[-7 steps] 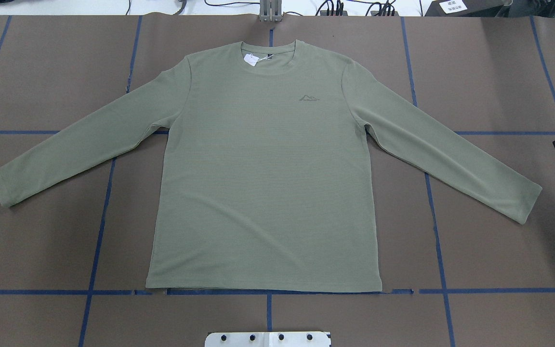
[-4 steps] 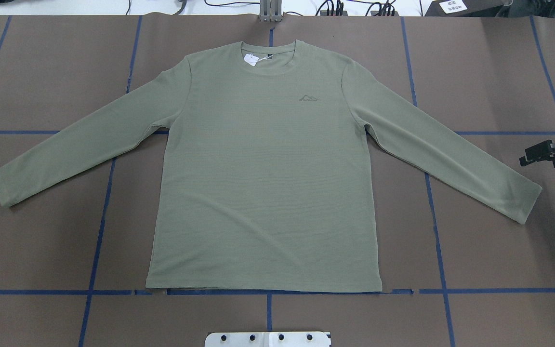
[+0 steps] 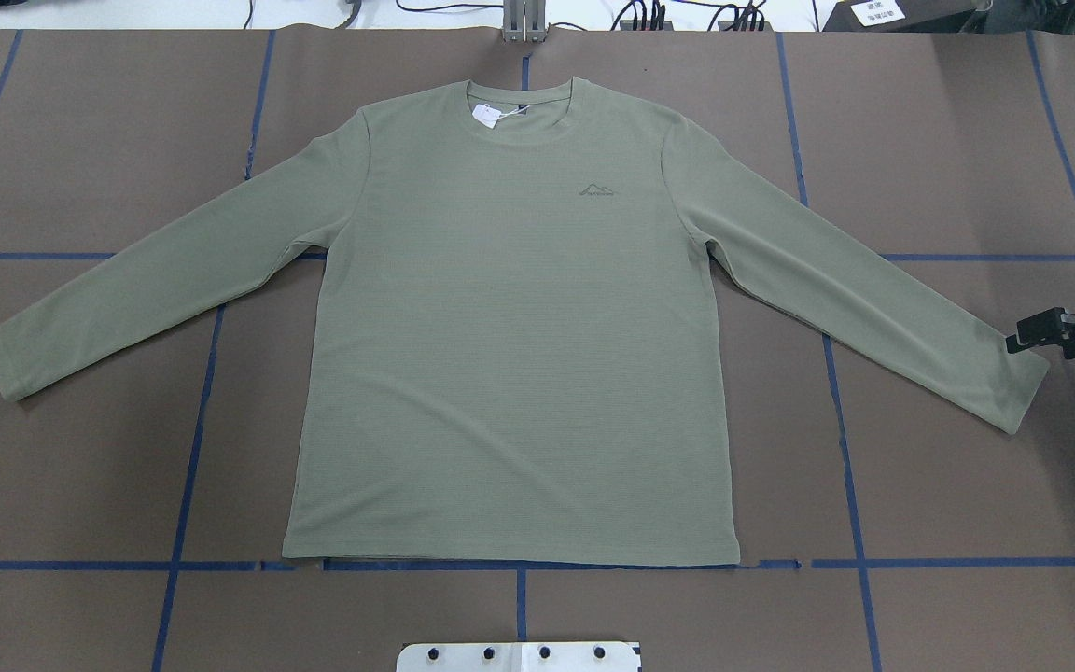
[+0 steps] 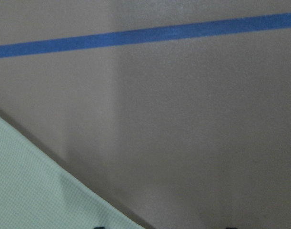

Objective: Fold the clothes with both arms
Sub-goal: 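Move the right gripper in toward the sleeve nearest it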

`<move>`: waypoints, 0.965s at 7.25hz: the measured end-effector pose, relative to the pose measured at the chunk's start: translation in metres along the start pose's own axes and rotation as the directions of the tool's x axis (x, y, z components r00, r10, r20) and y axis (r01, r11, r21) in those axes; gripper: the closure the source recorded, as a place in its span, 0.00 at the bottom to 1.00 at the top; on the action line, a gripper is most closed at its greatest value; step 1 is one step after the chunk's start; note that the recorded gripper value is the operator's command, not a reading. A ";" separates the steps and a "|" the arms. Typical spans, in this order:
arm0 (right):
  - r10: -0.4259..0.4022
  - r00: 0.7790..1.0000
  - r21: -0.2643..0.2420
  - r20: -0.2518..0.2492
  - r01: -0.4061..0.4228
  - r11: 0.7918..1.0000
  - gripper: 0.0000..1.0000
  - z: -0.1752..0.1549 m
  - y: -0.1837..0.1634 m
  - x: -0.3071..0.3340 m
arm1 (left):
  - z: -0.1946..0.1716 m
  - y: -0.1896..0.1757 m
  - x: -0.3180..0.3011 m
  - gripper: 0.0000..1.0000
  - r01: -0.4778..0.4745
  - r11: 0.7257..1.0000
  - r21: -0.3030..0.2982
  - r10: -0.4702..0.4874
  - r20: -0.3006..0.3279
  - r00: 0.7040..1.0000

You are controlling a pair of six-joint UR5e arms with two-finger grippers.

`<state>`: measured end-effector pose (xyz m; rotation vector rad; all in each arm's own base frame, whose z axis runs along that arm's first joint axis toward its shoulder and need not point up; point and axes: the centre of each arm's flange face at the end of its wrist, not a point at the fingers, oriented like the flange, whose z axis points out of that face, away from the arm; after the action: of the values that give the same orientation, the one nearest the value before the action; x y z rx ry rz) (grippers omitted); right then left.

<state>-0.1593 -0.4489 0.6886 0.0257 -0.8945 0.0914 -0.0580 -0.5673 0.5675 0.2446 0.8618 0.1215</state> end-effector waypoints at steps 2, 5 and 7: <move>0.011 1.000 -0.004 0.002 -0.011 1.000 0.67 -0.001 0.005 0.003 | 0.000 0.000 0.000 0.00 -0.001 1.000 0.000 0.001 0.000 1.000; 0.010 1.000 -0.001 0.016 -0.010 1.000 1.00 -0.003 0.012 0.007 | 0.000 0.000 0.000 0.00 0.001 1.000 -0.001 -0.001 0.000 1.000; 0.000 0.999 0.000 0.047 0.000 1.000 1.00 -0.006 0.017 0.005 | 0.000 0.001 0.000 0.00 0.002 1.000 -0.002 -0.002 0.000 1.000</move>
<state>-0.1530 -0.4310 0.6888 0.0279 -0.9419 0.0911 -0.0580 -0.5668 0.5681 0.2424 0.8616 0.1204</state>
